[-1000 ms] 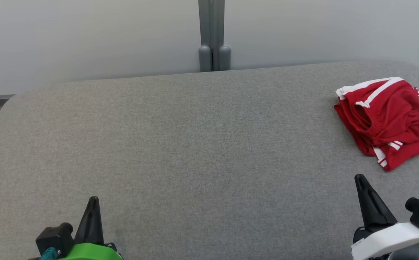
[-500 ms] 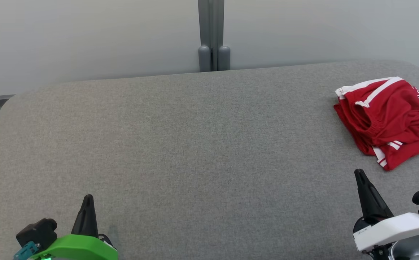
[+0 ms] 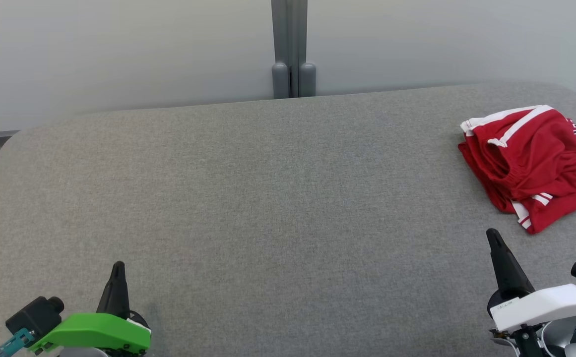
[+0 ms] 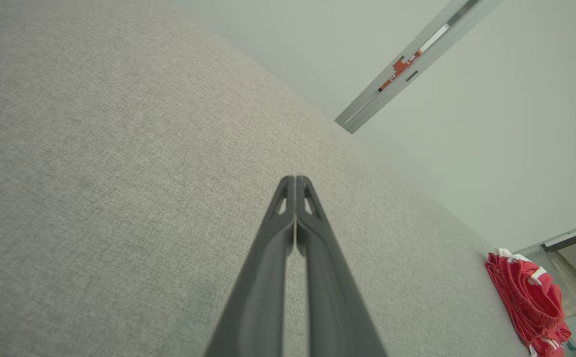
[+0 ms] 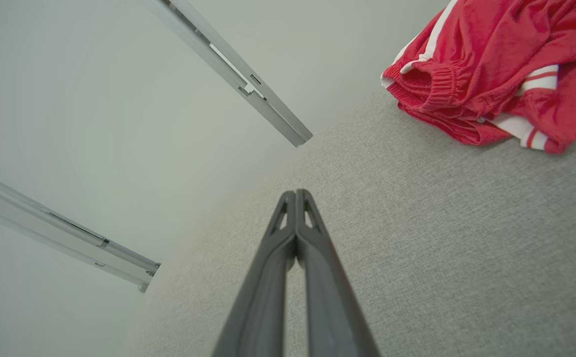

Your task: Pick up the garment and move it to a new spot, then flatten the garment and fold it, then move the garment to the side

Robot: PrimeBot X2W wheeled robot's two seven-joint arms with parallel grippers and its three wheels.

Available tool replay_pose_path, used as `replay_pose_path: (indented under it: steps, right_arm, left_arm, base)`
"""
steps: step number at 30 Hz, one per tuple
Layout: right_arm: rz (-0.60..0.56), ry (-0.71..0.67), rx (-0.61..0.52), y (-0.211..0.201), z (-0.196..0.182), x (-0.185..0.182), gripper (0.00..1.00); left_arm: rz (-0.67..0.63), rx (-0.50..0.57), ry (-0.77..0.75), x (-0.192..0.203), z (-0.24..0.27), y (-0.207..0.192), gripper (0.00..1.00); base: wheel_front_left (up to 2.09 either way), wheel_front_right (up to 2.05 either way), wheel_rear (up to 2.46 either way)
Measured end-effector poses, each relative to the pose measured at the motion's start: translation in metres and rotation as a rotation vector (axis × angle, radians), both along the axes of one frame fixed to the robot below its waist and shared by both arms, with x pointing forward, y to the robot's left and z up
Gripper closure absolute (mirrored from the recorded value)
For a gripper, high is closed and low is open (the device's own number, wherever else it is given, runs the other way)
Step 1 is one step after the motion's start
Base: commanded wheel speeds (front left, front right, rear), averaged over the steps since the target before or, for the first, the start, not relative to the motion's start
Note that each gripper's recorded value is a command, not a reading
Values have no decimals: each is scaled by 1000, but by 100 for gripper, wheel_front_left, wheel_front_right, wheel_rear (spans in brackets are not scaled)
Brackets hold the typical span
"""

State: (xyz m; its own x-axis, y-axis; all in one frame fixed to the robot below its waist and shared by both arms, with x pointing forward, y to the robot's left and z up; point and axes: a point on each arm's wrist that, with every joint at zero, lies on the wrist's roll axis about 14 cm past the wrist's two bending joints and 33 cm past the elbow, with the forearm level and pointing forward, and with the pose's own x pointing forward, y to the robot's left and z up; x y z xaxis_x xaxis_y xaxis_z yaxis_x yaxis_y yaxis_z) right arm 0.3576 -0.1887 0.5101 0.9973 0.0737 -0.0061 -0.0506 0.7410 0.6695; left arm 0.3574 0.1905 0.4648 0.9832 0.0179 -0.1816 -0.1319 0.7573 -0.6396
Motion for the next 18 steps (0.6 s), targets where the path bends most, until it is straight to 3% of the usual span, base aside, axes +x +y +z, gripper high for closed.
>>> replay_pose_path:
  steps: [18]
  right_arm:
    - [-25,22,229,-4,-4,8,100]
  left_arm:
    - [28,-240,-16,8,6,2,100]
  base:
    - [0,0,0]
